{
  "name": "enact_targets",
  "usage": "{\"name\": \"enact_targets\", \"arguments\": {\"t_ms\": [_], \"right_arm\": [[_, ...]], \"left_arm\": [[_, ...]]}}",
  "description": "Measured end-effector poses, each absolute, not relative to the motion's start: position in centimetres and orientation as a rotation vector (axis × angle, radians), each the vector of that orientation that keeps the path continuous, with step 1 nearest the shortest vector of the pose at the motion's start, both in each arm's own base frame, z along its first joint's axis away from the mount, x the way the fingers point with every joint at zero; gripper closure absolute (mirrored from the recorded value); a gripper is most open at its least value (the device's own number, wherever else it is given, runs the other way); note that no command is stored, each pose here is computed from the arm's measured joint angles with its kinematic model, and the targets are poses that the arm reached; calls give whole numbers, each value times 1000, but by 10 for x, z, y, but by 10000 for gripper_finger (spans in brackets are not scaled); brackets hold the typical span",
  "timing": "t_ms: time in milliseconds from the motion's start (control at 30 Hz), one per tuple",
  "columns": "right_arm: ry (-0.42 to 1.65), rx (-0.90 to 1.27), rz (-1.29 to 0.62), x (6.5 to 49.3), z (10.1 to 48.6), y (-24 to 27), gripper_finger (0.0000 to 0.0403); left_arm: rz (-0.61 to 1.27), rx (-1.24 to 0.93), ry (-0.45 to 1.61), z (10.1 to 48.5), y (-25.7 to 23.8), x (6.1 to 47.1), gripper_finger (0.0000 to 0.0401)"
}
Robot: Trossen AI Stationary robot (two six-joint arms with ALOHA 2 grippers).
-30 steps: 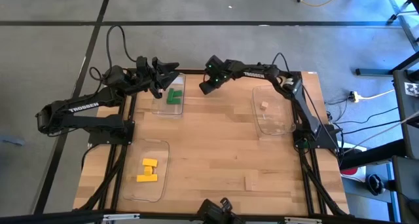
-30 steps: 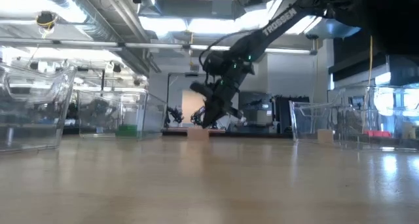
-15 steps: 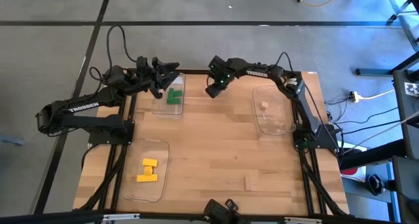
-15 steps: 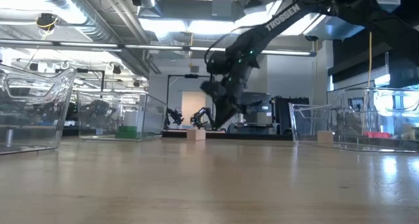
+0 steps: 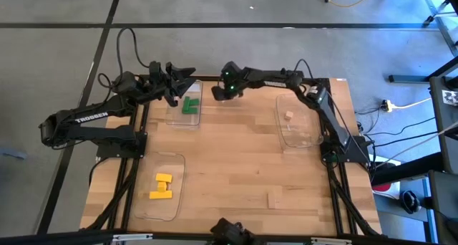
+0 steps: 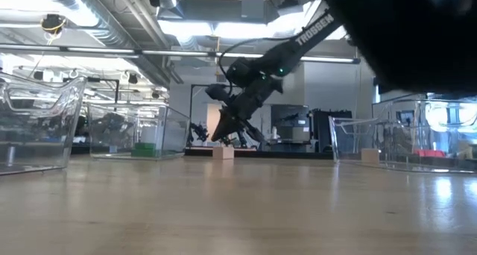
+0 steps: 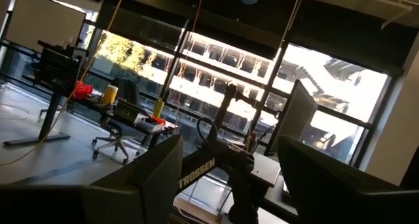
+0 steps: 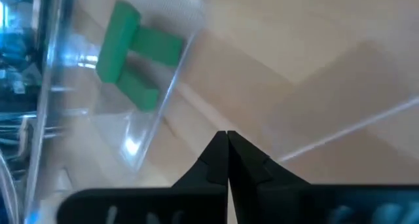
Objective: Sort & place blocks by color
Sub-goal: Put the top brown block into the top right transparent bin
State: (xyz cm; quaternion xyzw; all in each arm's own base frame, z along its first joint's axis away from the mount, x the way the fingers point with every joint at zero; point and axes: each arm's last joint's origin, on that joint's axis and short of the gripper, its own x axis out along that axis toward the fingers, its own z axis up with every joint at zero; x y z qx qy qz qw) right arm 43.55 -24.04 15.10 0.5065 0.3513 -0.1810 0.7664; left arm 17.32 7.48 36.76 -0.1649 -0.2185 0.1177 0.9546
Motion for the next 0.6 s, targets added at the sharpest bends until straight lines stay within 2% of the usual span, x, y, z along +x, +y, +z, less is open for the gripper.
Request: {"name": "enact_targets", "arguments": {"t_ms": [233,600], "right_arm": [[753,1071,-465,440,159,-237,403],[760,1284,-533,422,157,-258,403]], "left_arm": [[241,-337,-440,367,75,173,159],[226,-390,-435,366,75,174,159]]}}
